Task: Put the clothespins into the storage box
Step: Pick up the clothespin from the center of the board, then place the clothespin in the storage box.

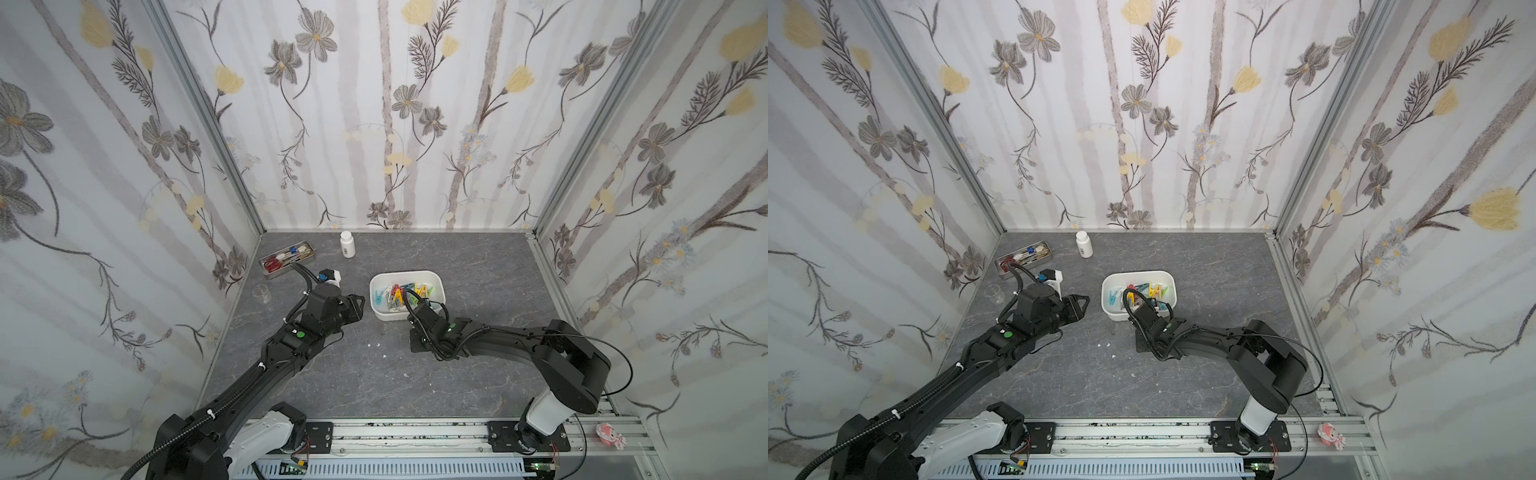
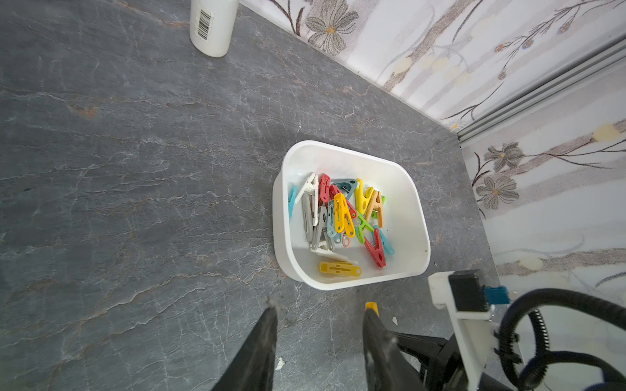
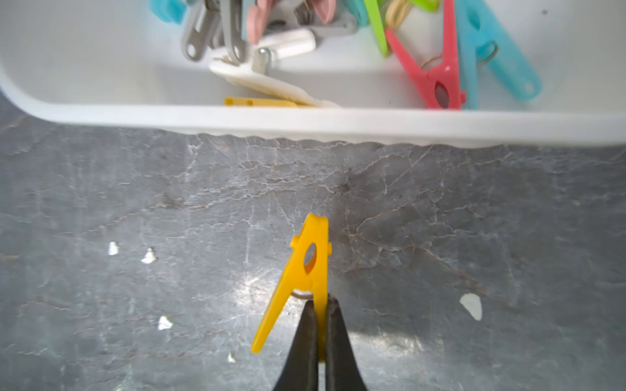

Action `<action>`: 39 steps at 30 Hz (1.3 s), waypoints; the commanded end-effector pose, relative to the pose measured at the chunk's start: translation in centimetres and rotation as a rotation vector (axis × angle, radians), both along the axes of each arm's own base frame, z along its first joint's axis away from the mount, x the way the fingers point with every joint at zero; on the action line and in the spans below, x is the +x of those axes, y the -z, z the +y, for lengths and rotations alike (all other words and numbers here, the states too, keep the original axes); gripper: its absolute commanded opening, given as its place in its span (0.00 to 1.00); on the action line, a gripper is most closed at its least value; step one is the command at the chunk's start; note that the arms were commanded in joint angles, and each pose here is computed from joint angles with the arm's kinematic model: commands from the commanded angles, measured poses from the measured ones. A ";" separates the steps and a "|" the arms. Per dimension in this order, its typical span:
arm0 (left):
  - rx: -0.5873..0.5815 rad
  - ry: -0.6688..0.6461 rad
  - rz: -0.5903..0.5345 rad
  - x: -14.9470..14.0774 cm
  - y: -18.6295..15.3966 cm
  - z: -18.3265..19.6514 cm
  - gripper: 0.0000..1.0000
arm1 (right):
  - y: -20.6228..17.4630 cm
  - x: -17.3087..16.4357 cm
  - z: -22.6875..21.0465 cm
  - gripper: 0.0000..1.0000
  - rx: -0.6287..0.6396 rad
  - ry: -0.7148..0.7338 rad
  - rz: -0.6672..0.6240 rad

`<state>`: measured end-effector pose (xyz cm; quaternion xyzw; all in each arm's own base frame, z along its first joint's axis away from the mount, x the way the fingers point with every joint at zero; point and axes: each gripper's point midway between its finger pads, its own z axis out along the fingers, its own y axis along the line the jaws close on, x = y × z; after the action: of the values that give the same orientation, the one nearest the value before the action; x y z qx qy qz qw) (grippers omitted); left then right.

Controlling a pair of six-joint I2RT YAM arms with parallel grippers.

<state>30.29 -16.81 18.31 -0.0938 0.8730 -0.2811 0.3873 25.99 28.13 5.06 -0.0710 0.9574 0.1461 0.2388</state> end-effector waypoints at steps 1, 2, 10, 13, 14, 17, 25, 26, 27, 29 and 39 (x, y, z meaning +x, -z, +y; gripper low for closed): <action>0.004 -0.041 0.025 0.7 -0.1 0.2 0.41 | -2.1 0.0 0.1 0.00 0.053 -0.052 -0.028; 0.013 -0.042 0.033 0.9 -0.1 0.0 0.42 | -2.7 0.0 -0.1 0.00 0.063 -0.056 -0.039; -0.025 -0.079 0.053 2.4 -0.2 -0.7 0.42 | -8.7 3.3 -2.9 0.00 0.175 -0.059 -0.131; -0.037 -0.071 0.090 2.5 0.7 -1.4 0.42 | -10.2 5.0 -3.2 0.00 0.192 -0.081 -0.155; -0.039 -0.065 0.102 2.6 0.9 -1.6 0.42 | -10.5 5.4 -3.2 0.00 0.193 -0.085 -0.163; -0.037 -0.045 0.143 2.6 1.9 -2.6 0.42 | -11.3 6.8 -3.2 0.00 0.204 -0.100 -0.192; -0.005 -0.014 0.228 2.5 4.3 -5.5 0.42 | -12.0 10.3 -1.8 0.00 0.244 -0.149 -0.250; 0.001 -0.008 0.229 2.3 4.3 -5.9 0.42 | -12.1 10.6 -1.9 0.00 0.240 -0.150 -0.254; 0.008 -0.007 0.230 2.2 4.5 -6.0 0.42 | -12.0 10.8 -2.0 0.00 0.231 -0.151 -0.256; 0.012 -0.010 0.230 1.8 4.6 -6.1 0.42 | -11.8 11.2 -2.6 0.00 0.194 -0.144 -0.268; 0.031 -0.019 0.222 0.6 4.3 -5.0 0.43 | -7.5 12.8 -2.7 0.00 0.093 -0.140 -0.218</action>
<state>30.90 -22.46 13.77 -0.1211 0.9141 -0.2621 0.2847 37.86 25.61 12.32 -0.1353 0.9142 0.2160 0.3151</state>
